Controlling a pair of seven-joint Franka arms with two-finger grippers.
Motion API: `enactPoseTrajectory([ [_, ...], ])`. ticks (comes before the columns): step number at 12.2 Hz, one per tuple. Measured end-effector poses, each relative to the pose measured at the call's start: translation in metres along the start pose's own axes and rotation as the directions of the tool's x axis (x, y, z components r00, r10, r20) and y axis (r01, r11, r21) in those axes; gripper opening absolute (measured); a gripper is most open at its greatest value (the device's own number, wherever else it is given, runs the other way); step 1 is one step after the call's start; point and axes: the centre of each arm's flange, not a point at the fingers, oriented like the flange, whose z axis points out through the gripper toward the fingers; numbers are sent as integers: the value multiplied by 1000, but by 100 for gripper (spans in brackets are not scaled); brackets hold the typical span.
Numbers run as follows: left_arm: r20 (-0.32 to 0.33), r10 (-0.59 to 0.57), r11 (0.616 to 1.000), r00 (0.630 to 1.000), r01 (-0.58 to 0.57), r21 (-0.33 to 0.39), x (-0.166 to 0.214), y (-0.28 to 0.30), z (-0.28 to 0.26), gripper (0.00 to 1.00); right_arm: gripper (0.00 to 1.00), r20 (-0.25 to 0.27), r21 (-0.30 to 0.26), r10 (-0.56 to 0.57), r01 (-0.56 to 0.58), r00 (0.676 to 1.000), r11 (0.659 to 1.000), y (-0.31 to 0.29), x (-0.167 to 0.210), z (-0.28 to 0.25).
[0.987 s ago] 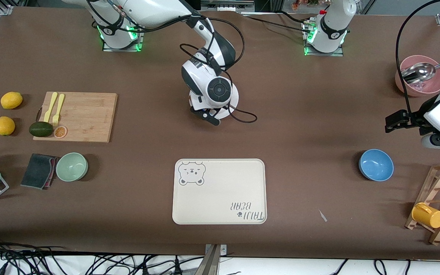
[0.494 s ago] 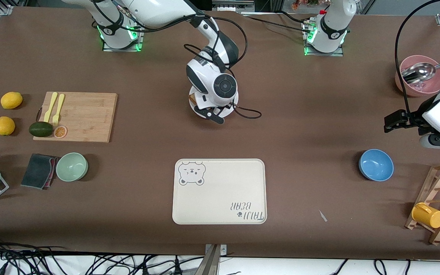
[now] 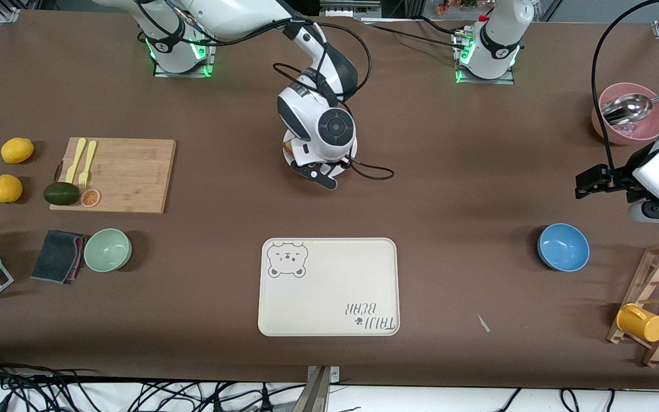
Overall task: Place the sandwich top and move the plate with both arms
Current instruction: 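Lower the bread onto the plated bread and open the right gripper, then return the right gripper to rest while the left gripper moves out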
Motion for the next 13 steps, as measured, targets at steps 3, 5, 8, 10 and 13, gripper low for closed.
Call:
enactPoseTrajectory([
  [3, 0, -8, 1000, 1000, 8, 0, 0, -5, 0, 100, 100, -28, 13, 10, -10, 1000, 1000, 13, 28, -46],
  [5, 0, -4, 1000, 1000, 4, 0, 0, -3, 0, 100, 100, -37, 33, -49, 50, 998, 998, 37, 58, -90],
  [8, 0, 0, 1000, 1000, 0, 0, 0, 0, 0, 100, 100, -37, 74, -166, 169, 985, 983, 97, 125, -151],
  [10, 0, 0, 1000, 1000, 0, 0, 0, 0, 0, 100, 100, -48, 96, -261, 265, 964, 960, 137, 168, -177],
  [13, 0, 1, 1000, 1000, -1, 0, 0, 1, 0, 100, 100, -48, 73, -409, 411, 911, 909, 203, 228, -196],
])
